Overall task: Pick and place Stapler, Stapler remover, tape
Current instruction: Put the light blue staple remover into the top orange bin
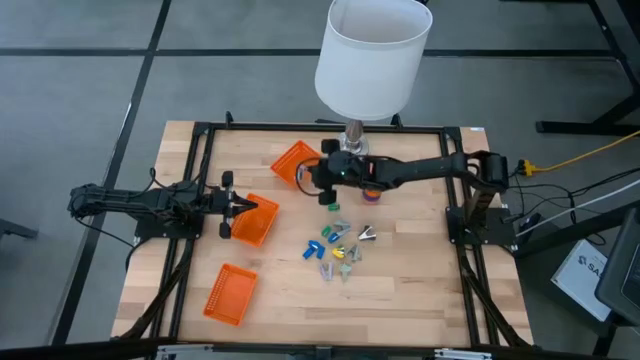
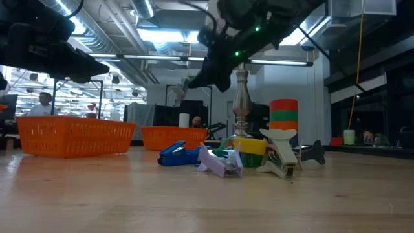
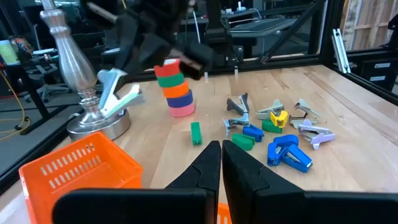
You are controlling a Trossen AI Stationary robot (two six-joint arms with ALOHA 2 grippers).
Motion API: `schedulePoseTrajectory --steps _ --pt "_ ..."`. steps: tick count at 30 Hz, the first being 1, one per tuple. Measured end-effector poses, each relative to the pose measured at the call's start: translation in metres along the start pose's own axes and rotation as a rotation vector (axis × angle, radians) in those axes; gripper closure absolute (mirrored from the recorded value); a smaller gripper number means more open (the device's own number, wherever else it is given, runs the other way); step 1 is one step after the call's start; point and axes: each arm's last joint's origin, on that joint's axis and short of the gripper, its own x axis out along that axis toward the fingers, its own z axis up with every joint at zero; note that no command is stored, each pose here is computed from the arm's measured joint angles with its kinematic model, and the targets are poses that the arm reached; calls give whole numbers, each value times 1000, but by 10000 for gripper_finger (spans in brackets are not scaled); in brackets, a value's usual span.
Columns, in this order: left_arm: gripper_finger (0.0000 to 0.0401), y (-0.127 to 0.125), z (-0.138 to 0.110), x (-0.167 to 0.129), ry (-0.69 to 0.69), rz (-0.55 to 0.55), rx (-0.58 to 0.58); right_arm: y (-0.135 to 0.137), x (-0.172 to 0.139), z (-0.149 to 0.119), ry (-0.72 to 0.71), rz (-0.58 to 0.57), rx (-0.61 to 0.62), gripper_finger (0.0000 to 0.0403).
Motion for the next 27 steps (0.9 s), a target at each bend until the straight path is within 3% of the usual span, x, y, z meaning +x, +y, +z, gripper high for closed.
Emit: schedulePoseTrajectory --steps 9,20,27 --pt "388 0 0 0 1 0 0 -20 18 -21 13 -20 -79 397" --pt "388 0 0 0 0 0 0 -17 51 -54 106 -30 -113 397" --pt "390 0 0 0 0 0 0 -18 53 -59 144 -66 -128 393"
